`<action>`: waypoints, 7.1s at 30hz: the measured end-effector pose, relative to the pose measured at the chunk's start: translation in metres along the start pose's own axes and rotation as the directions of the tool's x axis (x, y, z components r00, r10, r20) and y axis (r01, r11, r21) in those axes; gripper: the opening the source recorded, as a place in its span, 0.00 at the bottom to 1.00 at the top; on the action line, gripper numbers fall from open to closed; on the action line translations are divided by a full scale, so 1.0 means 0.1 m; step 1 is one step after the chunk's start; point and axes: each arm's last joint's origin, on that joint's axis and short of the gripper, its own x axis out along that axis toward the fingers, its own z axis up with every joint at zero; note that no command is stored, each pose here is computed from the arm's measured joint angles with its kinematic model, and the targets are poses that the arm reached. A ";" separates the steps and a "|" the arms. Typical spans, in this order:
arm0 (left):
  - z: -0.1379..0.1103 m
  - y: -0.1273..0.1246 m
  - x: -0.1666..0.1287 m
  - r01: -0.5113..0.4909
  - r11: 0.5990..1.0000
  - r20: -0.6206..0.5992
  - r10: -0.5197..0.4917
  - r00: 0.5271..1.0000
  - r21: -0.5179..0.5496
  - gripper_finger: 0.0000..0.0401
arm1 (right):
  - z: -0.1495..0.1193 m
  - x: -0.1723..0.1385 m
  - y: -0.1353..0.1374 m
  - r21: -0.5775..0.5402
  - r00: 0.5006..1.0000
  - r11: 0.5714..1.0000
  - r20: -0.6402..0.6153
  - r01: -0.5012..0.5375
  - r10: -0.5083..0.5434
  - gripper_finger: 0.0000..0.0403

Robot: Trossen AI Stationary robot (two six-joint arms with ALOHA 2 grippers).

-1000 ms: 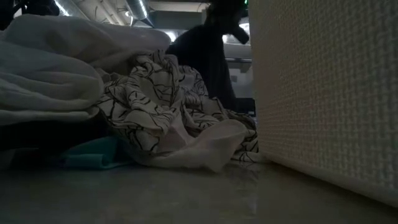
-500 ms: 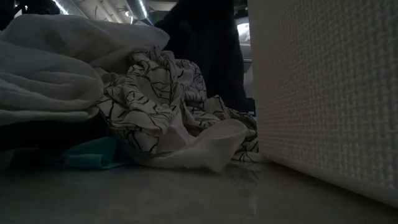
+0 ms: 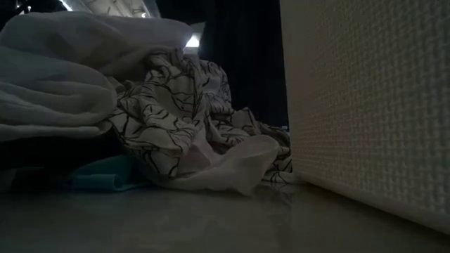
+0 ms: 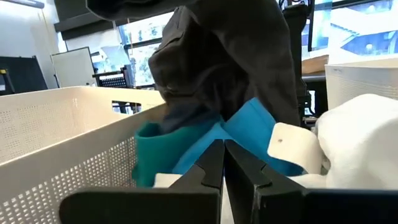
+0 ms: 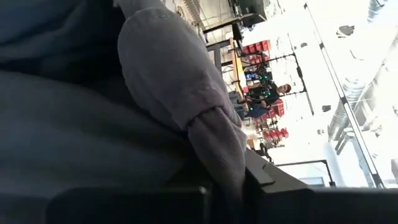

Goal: Sort clothes
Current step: Put the black shorts into the top white laundry organizer

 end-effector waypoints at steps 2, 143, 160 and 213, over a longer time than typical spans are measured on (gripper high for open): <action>0.00 0.00 0.00 0.000 1.000 0.000 0.000 1.000 0.000 0.01 | -0.01 -0.05 -0.07 -0.013 1.000 1.000 -0.020 0.013 -0.014 0.05; -0.01 0.00 0.00 -0.006 0.999 -0.010 0.006 1.000 -0.032 0.01 | -0.65 1.55 1.51 0.368 0.772 0.870 -0.427 -0.327 0.471 0.23; -0.01 0.00 0.00 -0.005 1.000 -0.012 0.005 1.000 -0.016 0.01 | -0.38 1.35 0.62 0.136 0.876 0.971 -0.422 -0.196 0.236 0.03; -0.01 0.00 0.00 -0.006 0.999 -0.008 0.006 1.000 -0.046 0.01 | -0.61 2.67 0.80 0.198 0.999 0.979 0.026 -0.042 0.037 0.07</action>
